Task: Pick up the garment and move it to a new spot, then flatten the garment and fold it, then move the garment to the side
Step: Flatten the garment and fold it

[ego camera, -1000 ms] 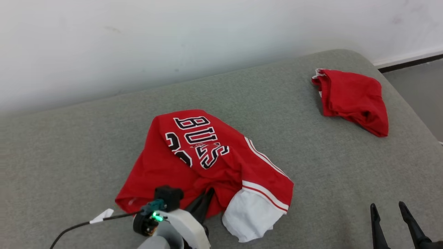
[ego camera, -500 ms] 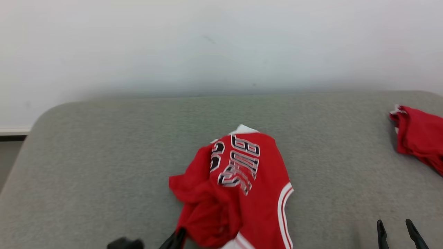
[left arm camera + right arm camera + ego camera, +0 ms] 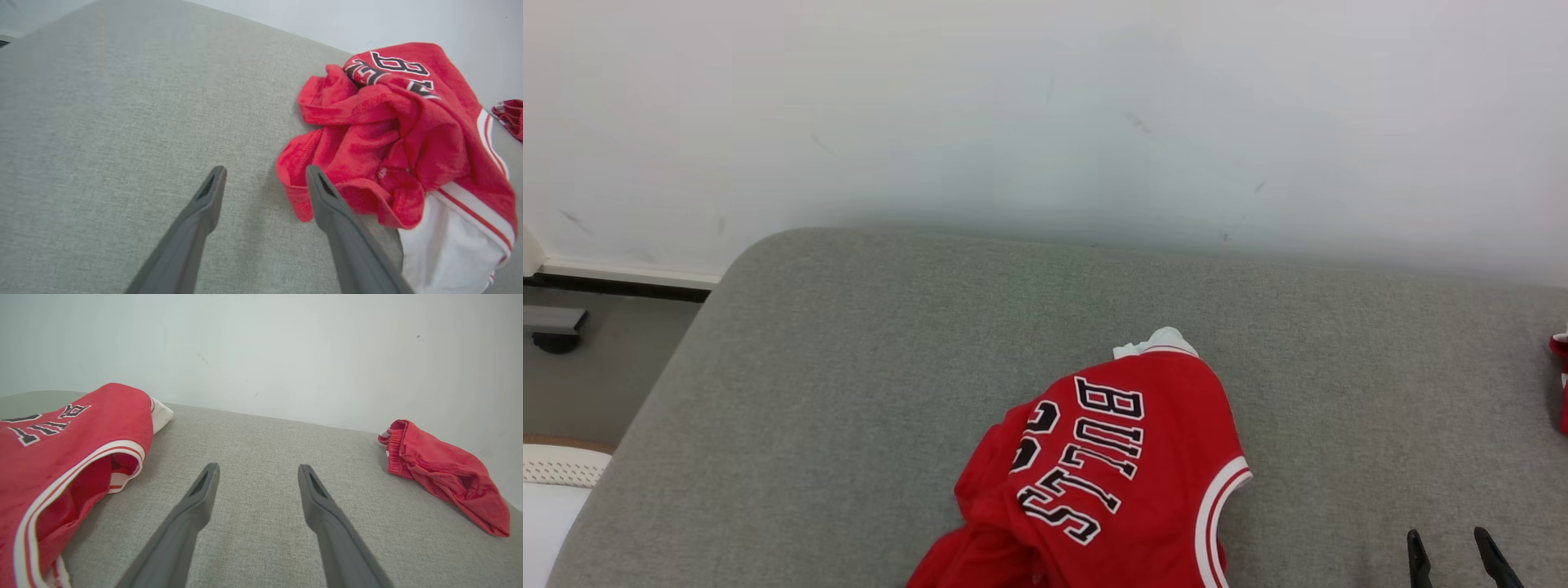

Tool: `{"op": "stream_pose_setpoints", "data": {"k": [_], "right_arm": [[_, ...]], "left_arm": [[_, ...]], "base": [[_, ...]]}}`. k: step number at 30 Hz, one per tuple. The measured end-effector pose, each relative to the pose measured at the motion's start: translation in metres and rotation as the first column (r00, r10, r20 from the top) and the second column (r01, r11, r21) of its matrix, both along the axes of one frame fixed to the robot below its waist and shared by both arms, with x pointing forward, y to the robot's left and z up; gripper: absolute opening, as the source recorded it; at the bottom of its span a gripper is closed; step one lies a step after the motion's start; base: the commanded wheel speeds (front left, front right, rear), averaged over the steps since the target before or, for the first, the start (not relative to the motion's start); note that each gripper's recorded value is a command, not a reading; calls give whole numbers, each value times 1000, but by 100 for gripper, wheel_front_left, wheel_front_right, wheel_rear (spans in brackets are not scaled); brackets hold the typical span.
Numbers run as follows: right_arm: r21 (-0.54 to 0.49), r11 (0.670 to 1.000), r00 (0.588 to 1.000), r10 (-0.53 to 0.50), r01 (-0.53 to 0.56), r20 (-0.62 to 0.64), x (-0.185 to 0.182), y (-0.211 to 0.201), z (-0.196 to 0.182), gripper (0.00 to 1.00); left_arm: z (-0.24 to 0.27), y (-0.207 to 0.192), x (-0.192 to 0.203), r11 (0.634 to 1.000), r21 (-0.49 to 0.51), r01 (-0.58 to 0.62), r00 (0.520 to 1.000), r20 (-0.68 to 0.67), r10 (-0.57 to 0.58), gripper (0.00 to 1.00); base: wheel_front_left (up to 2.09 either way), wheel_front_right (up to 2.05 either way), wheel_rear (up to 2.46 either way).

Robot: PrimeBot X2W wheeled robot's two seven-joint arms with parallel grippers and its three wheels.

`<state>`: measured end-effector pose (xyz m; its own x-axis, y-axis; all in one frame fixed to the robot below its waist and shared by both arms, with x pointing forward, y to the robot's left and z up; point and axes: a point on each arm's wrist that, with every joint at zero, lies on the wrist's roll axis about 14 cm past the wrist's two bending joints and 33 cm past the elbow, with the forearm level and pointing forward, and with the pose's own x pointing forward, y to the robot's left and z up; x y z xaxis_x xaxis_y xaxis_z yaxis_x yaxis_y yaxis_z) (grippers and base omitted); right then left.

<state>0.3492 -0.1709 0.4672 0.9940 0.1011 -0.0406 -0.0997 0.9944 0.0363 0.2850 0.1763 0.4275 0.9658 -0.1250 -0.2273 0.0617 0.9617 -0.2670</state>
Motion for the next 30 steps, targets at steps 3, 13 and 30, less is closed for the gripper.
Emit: {"op": "stream_pose_setpoints", "data": {"k": [3,13,30], "right_arm": [[-1,1000,1000,-2,2,2,-1,-1,1,100],[-3,999,999,-36,36,-6,-9,-11,-2,100],[-5,975,975,-223,223,-19,-40,-66,-6,100]], "left_arm": [[22,4,8,1000,-10,-10,997,71,11,100],[75,-99,7,929,-112,352,929,163,-332,100],[-8,-154,-7,849,-169,501,826,-201,-527,100]], "base": [[0,0,0],[0,0,0],[0,0,0]]}}
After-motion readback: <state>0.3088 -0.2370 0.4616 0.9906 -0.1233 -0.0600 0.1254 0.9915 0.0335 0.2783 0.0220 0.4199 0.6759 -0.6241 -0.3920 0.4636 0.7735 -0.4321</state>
